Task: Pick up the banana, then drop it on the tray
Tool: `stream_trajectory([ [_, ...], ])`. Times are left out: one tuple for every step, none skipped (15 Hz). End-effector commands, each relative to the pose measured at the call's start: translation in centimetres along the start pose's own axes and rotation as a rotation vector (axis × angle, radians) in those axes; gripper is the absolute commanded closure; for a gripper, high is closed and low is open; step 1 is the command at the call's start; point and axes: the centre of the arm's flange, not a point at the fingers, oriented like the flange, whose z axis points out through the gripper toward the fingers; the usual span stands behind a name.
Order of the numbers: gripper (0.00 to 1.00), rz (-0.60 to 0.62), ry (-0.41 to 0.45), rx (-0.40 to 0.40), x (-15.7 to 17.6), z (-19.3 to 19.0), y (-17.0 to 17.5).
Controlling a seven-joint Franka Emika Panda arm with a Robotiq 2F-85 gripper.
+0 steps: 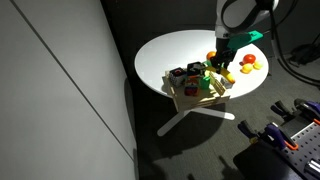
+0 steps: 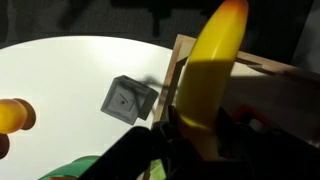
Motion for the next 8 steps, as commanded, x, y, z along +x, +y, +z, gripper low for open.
stream_trajectory([
  [0.84,0.063,-0.018,-0.029,0.6,0.3,-0.9],
  [0.84,0.075,-0.022,-0.030,0.5,0.5,-1.0],
  [0.84,0.087,-0.026,-0.034,0.5,0.8,-1.2],
  [0.83,0.105,-0.025,-0.039,0.6,1.2,-1.3],
  [0.83,0.121,-0.027,-0.043,0.6,1.4,-1.3],
  [0.81,0.142,-0.029,-0.047,0.8,1.6,-1.4],
  [0.78,0.160,-0.028,-0.051,0.9,1.8,-1.5],
  [0.73,0.180,-0.029,-0.056,1.1,2.0,-1.5],
])
